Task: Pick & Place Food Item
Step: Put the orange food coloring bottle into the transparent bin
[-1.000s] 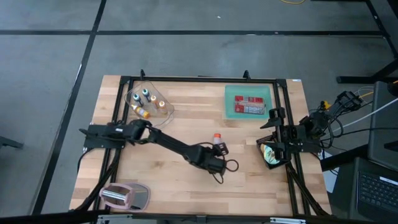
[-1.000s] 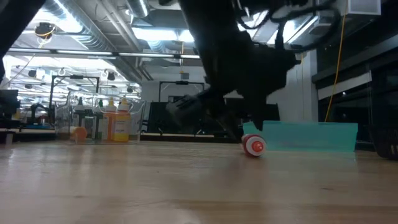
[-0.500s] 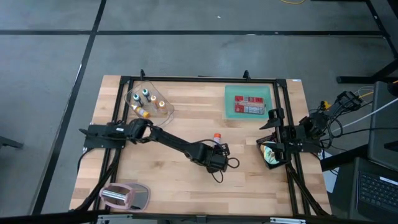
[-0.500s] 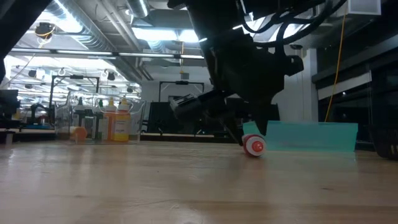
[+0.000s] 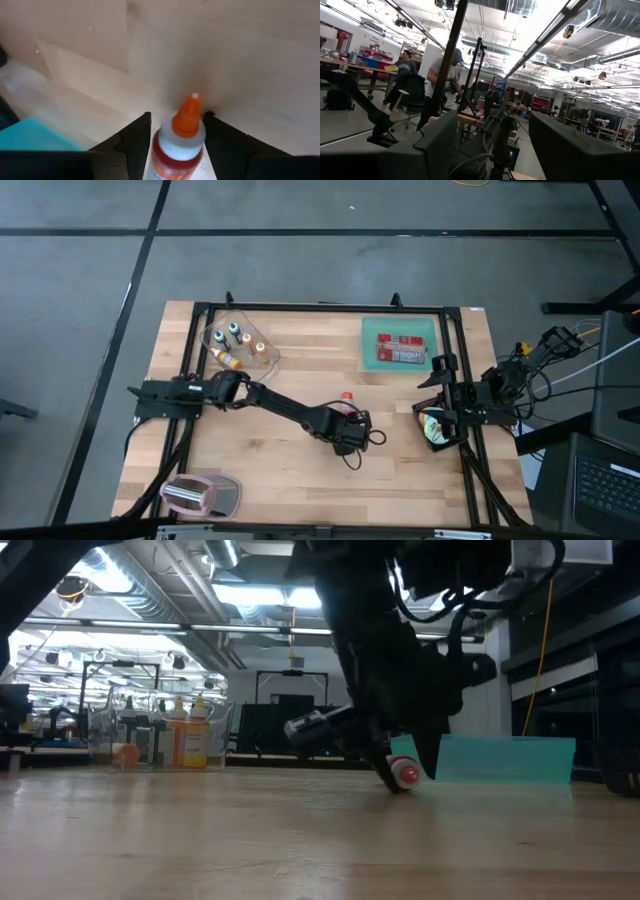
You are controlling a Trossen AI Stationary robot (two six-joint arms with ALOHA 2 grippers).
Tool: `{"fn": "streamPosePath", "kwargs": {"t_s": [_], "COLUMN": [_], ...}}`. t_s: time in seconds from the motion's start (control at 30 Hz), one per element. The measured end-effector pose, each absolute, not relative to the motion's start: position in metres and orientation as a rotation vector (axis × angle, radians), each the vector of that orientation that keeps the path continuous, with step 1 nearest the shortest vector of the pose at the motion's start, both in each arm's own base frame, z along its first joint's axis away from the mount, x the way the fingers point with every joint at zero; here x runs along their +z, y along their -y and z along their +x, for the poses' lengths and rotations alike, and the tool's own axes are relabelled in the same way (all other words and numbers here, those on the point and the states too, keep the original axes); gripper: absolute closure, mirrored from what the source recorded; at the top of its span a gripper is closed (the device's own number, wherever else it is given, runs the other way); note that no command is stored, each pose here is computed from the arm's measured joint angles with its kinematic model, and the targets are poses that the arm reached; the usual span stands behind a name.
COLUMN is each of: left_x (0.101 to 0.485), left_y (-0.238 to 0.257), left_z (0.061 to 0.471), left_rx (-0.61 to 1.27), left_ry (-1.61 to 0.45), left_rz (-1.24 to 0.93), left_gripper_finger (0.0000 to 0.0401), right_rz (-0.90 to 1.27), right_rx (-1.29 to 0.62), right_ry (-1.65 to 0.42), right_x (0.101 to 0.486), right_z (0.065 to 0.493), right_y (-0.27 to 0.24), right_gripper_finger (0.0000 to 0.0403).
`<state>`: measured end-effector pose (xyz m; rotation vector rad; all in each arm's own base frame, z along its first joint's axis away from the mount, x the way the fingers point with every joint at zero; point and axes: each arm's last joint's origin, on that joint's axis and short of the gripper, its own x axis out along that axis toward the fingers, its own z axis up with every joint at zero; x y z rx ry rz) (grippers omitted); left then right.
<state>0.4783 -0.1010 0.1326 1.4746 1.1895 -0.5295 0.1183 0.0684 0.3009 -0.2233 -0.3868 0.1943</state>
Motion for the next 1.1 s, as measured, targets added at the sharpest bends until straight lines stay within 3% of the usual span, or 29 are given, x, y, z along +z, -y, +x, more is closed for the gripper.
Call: {"fn": "streamPosePath", "kwargs": {"t_s": [0.17,0.3,0.57,0.83,1.1], "left_x": [0.127,0.124,0.138,0.225,0.324], "left_y": [0.087,0.081,0.082,0.088,0.083], "left_z": [0.484,0.485,0.494,0.511,0.479], "left_rx": [-0.466,-0.343,-0.136,0.092,0.263], "left_ry": [-1.208,-1.254,-1.215,-0.938,-0.695], "left_rz": [1.459,1.463,1.225,0.831,0.463], "left_gripper_finger": [0.0236,0.029,0.0291,0.0291,0.0291], "right_rz": [-0.226,-0.23,-0.234,-0.235,-0.231], "right_rx": [0.195,0.194,0.209,0.211,0.248], "right_ry": [0.386,0.387,0.392,0.393,0.403], "right_x": [0.301,0.301,0.301,0.301,0.301], "right_z": [0.118,0.118,0.118,0.118,0.118], "right_y": [-0.068,-0.068,-0.069,-0.069,-0.07], "right_gripper_finger": [0.0161,0.0161,0.0161,0.0161,0.0161]}}
